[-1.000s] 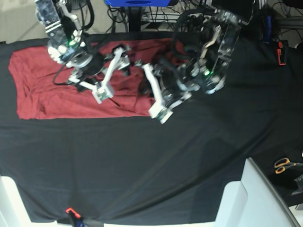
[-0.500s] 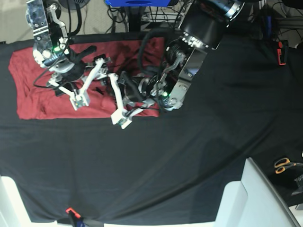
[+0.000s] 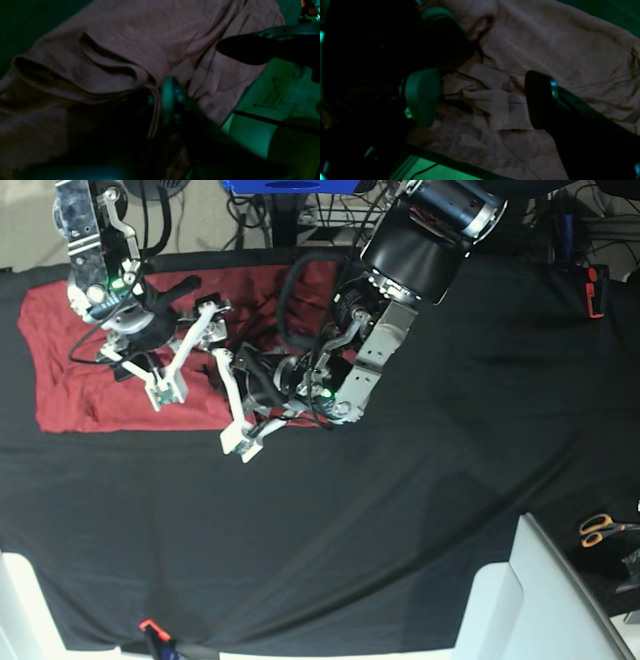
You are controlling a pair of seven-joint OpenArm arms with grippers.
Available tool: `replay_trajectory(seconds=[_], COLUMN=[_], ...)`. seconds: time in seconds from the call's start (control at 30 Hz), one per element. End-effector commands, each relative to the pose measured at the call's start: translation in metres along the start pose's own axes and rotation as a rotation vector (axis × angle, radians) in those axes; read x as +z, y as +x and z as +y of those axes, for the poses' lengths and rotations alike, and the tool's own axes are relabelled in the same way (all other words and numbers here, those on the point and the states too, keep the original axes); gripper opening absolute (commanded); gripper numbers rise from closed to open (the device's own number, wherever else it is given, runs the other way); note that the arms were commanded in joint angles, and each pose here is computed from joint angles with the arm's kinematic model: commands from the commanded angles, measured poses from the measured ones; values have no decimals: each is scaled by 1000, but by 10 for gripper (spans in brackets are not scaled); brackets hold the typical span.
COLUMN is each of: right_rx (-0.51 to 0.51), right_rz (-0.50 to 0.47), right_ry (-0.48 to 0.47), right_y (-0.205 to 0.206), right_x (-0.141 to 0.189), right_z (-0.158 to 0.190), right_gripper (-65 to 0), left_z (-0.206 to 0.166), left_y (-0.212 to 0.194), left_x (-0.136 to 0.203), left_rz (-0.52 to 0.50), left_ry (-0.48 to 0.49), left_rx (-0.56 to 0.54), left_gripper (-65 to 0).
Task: Fold the T-shirt properly
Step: 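Grasp the strip's end with the left gripper and fold it toward the right gripper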
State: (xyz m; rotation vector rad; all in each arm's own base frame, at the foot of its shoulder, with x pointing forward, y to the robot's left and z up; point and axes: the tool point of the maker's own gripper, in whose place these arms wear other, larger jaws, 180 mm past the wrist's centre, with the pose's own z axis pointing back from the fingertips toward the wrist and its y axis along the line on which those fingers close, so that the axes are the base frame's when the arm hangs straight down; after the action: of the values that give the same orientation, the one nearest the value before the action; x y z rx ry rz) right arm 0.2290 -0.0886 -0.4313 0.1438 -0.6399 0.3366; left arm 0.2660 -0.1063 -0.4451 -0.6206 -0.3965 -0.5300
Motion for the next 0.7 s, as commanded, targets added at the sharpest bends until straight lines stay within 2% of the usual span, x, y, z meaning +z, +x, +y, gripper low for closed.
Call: replay_trajectory(seconds=[0.0,0.07,0.17,0.27,0.43,0.5,0.57,0.63,0.67], right_rx=[-6,-6,-16,-26,-26,-27,-29,-29,-29], right_rz=[-80,-80,-82,-84,-84,-78,-72,-71,-71], right_ry=[24,24,6,-9,-9,-8,-6,-6,-6], right_y=[21,21,21,21,21,18,15,15,15], right_x=[3,3,3,4,5,5,5,5,5], right_z=[6,6,-2,-8,-8,-7,-6,-6,-6], right_gripper=[-149,-149,-149,-149,-149,-149,-149,-149,-149], left_z=[-8,-11,-10,-12,-15,-9,8,25,35], left_y=[16,20,31,37,61,50,37,24,16], left_x=[2,3,6,8,36,50,69,87,99], left_rz=[-34,-45,-65,-76,-163,-135,-130,-148,-160], left_ry=[-17,-24,-20,-24,-8,19,82,135,168], left_rx=[-18,-20,-34,-44,-109,-130,-102,-47,-24], left_gripper=[-444,-319,-166,-92,-87,-89,-91,-135,-199])
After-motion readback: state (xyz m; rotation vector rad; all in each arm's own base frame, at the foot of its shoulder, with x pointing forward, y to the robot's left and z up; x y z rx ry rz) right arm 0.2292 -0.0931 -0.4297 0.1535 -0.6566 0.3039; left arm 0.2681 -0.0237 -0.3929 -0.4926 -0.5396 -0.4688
